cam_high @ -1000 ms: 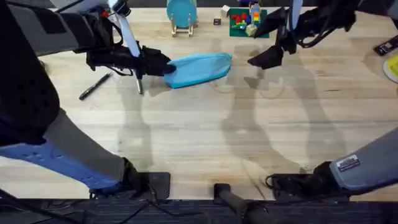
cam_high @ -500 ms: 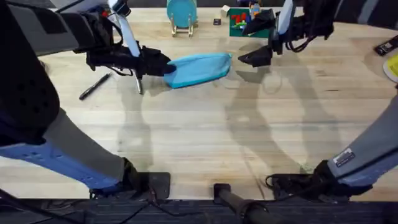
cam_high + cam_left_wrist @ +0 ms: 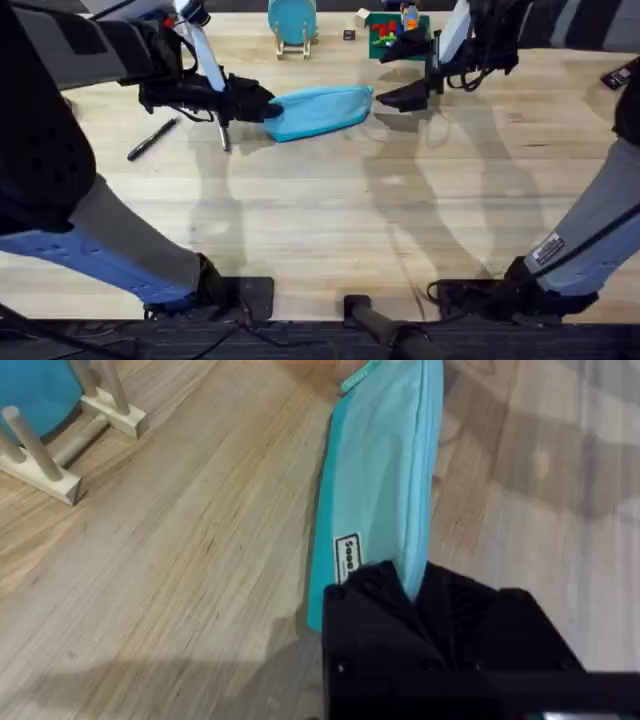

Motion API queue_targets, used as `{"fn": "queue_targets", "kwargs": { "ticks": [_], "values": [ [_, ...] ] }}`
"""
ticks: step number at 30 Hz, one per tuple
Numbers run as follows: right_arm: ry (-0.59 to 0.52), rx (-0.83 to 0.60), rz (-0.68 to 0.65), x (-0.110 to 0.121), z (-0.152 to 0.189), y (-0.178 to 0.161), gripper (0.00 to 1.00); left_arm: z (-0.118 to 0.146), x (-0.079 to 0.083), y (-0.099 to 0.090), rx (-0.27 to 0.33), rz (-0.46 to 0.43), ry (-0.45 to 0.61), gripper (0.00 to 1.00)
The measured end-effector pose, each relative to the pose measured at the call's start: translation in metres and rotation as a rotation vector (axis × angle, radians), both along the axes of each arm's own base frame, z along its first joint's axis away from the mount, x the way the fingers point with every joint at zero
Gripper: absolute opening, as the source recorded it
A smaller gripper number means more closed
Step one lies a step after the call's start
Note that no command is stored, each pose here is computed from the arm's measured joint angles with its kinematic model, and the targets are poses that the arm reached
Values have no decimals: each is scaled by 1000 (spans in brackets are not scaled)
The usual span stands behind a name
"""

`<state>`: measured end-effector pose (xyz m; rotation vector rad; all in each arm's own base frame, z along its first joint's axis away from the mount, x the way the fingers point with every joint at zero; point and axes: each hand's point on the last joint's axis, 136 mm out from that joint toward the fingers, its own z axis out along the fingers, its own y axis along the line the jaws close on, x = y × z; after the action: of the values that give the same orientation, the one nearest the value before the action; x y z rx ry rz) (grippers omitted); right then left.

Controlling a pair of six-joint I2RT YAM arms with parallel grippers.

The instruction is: Unzip the bag, pick up the pens from the table one at a time and place them inside, then zip the bag closed.

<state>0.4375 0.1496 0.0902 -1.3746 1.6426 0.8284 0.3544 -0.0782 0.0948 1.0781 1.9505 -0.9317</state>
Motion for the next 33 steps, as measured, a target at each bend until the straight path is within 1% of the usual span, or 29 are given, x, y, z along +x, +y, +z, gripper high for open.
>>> {"fn": "queue_targets", "kwargs": {
  "ticks": [8, 10, 19, 25, 33],
  "values": [
    [2, 18, 9, 0, -2, 3, 986, 0, 0, 0, -2, 5, 9, 43],
    [-2, 24, 13, 0, -2, 4, 971, 0, 0, 0, -3, 6, 10, 43],
    [19, 30, 43, -3, -17, 16, 966, 0, 0, 0, -3, 7, 12, 43],
    [15, 30, 49, -3, -17, 19, 932, 0, 0, 0, -4, 9, 15, 43],
    [15, 30, 49, -3, -17, 19, 835, 0, 0, 0, -5, 11, 18, 43]
  ]
}}
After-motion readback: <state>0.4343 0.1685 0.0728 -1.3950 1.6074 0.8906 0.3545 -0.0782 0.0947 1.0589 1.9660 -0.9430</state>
